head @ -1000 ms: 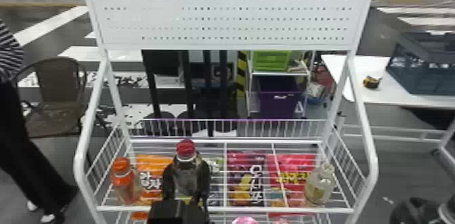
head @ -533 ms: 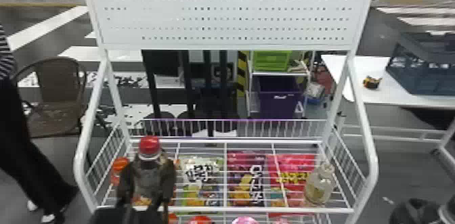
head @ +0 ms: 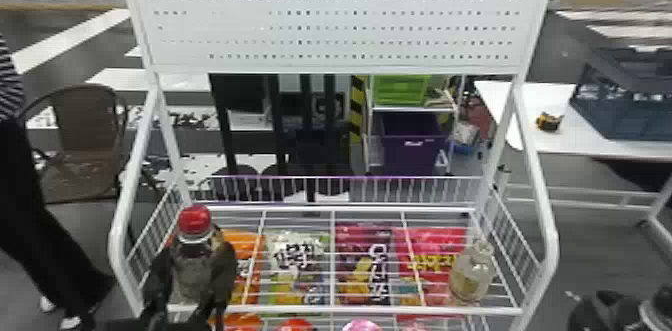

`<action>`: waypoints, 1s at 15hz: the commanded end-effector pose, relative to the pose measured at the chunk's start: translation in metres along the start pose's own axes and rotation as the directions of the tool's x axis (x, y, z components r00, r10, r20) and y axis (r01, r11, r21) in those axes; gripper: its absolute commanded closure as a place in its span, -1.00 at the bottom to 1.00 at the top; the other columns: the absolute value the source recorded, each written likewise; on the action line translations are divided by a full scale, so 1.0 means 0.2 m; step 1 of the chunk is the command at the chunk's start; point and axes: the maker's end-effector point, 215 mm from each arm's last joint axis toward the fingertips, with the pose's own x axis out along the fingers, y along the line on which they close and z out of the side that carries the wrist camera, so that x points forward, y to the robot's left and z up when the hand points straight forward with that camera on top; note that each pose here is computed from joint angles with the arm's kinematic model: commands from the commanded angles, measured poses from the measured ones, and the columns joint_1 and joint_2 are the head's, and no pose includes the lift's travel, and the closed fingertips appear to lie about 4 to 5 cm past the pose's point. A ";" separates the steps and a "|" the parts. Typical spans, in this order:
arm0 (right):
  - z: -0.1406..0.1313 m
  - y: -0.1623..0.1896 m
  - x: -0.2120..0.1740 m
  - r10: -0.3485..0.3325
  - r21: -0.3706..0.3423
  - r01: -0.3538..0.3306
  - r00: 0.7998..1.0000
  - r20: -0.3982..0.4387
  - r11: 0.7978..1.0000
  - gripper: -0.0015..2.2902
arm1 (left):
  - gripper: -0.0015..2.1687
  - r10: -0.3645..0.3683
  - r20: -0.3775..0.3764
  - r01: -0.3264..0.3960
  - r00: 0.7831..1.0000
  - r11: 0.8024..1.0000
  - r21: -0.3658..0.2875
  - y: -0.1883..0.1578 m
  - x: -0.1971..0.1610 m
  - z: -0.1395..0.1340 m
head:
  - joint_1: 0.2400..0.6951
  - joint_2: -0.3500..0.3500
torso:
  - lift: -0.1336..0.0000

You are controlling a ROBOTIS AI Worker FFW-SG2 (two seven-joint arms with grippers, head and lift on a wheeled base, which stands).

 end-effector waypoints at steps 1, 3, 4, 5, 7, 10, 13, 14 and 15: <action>0.00 0.00 0.01 -0.001 -0.001 0.001 1.000 0.000 1.000 -0.20 | 0.77 0.001 0.001 -0.001 1.000 1.000 0.000 0.00 0.00 0.01 | 0.14 0.00 | 1.00; 0.00 0.00 0.02 0.000 -0.001 0.000 1.000 0.003 1.000 -0.20 | 0.77 0.002 0.006 -0.002 1.000 1.000 -0.001 0.01 0.00 0.02 | 0.14 0.00 | 1.00; 0.00 0.00 0.02 0.001 0.002 -0.001 1.000 0.004 1.000 -0.20 | 0.77 0.003 0.005 -0.003 1.000 1.000 0.000 0.01 0.00 0.02 | 0.14 0.00 | 1.00; 0.00 0.00 0.01 0.000 0.002 0.000 1.000 0.002 1.000 -0.20 | 0.77 0.003 0.007 -0.003 1.000 1.000 -0.001 0.01 0.01 0.03 | 0.14 0.00 | 1.00; -0.01 0.00 0.01 0.000 0.005 0.000 1.000 0.000 1.000 -0.20 | 0.77 0.004 0.006 -0.004 1.000 1.000 -0.003 0.01 0.00 0.02 | 0.14 0.00 | 1.00; -0.02 -0.01 0.02 -0.002 0.005 0.002 1.000 -0.005 1.000 -0.20 | 0.77 0.004 0.005 -0.004 1.000 1.000 -0.004 0.01 0.00 0.03 | 0.14 0.00 | 1.00; -0.02 0.00 0.01 -0.001 0.007 0.001 1.000 -0.003 1.000 -0.20 | 0.77 0.005 0.005 -0.005 1.000 1.000 -0.004 0.01 -0.01 0.03 | 0.14 0.00 | 1.00; -0.01 0.00 0.01 0.000 0.007 0.000 1.000 -0.003 1.000 -0.20 | 0.77 0.005 0.007 -0.004 1.000 1.000 -0.005 0.01 -0.01 0.03 | 0.14 0.00 | 1.00; -0.02 0.00 0.01 0.000 0.007 0.000 1.000 -0.004 1.000 -0.20 | 0.77 0.004 0.008 -0.004 1.000 1.000 -0.006 0.01 -0.01 0.04 | 0.14 0.00 | 1.00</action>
